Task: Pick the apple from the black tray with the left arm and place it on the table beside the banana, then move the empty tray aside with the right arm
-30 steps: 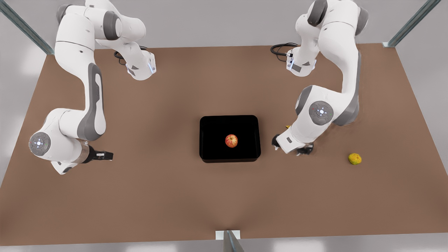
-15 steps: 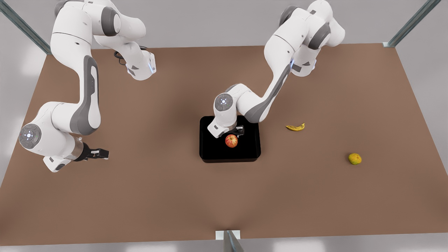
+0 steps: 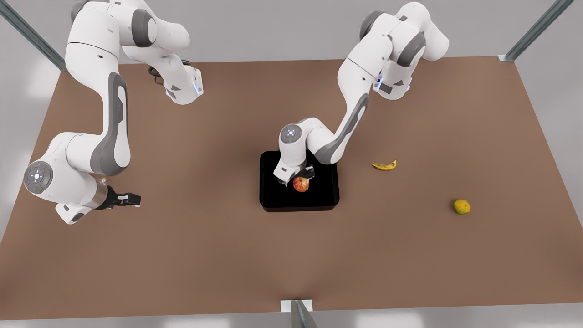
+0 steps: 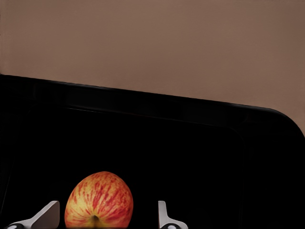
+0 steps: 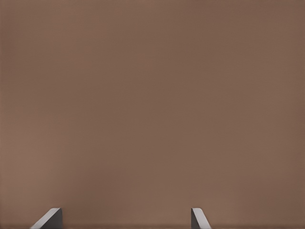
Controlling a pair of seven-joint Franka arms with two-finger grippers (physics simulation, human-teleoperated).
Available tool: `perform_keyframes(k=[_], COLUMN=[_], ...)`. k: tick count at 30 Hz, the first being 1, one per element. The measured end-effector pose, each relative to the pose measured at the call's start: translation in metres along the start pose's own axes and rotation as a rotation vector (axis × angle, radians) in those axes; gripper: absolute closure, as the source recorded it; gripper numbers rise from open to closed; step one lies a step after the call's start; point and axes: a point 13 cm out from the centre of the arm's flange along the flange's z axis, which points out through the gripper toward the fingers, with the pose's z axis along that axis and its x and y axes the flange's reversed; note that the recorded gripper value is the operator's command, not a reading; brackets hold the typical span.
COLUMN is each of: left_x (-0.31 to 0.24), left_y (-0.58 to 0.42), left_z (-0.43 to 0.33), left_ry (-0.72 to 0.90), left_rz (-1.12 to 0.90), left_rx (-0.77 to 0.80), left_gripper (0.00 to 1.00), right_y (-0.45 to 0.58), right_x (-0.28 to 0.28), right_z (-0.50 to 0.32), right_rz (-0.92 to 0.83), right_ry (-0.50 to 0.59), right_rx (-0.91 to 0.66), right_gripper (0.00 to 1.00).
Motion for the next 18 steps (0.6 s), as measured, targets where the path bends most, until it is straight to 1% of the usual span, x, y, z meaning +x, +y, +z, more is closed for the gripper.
perform_keyframes(k=[5, 10, 18], left_x=[0.011, 0.012, 0.024], left_y=[0.014, 0.012, 0.024], left_z=[0.014, 0.028, 0.052], left_ry=[-0.028, -0.05, -0.066], left_rz=[-0.017, -0.04, -0.033], left_rx=[0.007, 0.041, 0.043], left_gripper=[0.0, 0.0, 0.0], right_y=[0.0, 0.0, 0.0], right_x=[0.0, 0.0, 0.0], right_z=[0.0, 0.0, 0.001], right_rz=[-0.003, -0.005, -0.007], right_ry=[0.0, 0.0, 0.002], right_rx=[0.0, 0.0, 0.0], right_gripper=[0.0, 0.0, 0.0])
